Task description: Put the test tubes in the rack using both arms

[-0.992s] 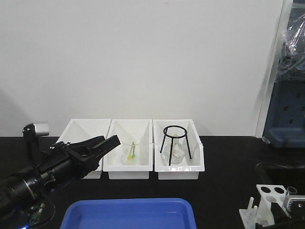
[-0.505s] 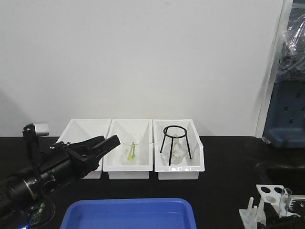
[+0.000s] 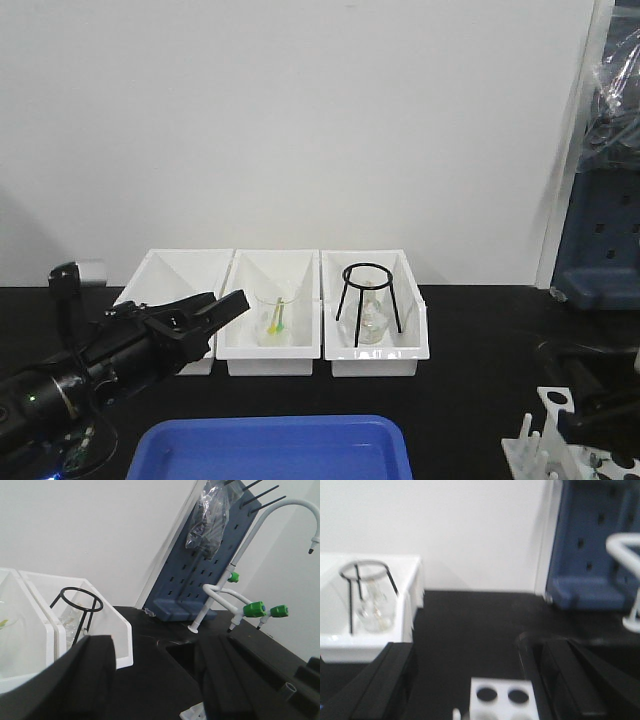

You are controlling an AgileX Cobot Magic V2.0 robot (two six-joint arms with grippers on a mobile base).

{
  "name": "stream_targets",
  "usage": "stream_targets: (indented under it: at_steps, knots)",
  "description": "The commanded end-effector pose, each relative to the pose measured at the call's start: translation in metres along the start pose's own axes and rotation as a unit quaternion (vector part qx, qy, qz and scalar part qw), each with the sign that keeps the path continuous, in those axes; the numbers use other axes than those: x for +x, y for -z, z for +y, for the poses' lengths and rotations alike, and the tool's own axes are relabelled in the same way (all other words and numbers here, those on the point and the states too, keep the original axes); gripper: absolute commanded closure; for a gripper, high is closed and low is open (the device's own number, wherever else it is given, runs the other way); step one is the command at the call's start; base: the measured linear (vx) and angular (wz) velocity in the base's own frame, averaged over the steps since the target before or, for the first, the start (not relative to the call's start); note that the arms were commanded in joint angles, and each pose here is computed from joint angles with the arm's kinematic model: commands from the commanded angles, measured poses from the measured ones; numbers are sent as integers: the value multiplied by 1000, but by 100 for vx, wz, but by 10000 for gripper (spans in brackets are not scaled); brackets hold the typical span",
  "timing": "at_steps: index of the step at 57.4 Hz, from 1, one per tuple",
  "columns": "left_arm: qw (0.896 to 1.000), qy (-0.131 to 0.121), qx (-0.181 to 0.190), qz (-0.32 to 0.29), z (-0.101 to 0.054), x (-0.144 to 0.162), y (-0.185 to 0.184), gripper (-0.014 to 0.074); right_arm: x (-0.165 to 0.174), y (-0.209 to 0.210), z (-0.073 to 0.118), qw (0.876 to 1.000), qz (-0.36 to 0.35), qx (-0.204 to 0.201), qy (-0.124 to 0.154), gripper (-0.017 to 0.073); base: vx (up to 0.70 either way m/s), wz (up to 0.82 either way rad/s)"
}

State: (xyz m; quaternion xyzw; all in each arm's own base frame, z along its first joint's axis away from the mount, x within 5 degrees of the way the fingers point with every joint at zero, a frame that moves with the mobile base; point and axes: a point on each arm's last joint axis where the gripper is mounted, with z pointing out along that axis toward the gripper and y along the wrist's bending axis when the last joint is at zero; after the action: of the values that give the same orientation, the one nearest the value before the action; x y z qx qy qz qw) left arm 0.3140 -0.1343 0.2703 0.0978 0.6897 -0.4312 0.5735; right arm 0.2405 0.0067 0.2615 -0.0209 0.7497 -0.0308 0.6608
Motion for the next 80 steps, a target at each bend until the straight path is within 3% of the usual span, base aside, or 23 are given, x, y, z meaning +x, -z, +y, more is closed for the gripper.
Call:
stream_targets:
  at_steps: [1, 9, 20, 26, 43, 53, 62, 73, 80]
  knots:
    - [998, -6, 34, -54, -14, -23, 1, 96, -54, 17, -5, 998, -68, -1, 15, -15, 0, 0]
    - [995, -60, 24, -76, -20, -33, 7, 105, -83, 51, -6, 998, -64, -17, 12, -15, 0, 0]
    - [975, -179, -21, -130, -55, -76, 41, 111, -84, 93, -7, 998, -62, -27, 15, -15, 0, 0]
    - [968, -202, -64, -131, -74, -94, 68, 111, -82, 106, -7, 997, -68, -28, 14, -15, 0, 0]
    - [949, -209, -191, -137, -113, -120, 148, 111, -84, 116, -8, 997, -75, -29, 12, -15, 0, 0]
    - [939, -188, -264, -115, -116, -119, 178, 111, -84, 116, -8, 997, -75, -29, 12, -15, 0, 0]
    - [933, -178, -293, -105, -117, -117, 190, 111, -84, 116, -8, 997, -75, -29, 12, -15, 0, 0]
    - [932, -175, -302, -99, -116, -116, 192, 111, -84, 116, -8, 997, -75, -29, 12, -15, 0, 0]
    - [927, -189, -310, -94, -115, -117, 193, 123, -84, 116, -8, 997, -75, -29, 12, -15, 0, 0]
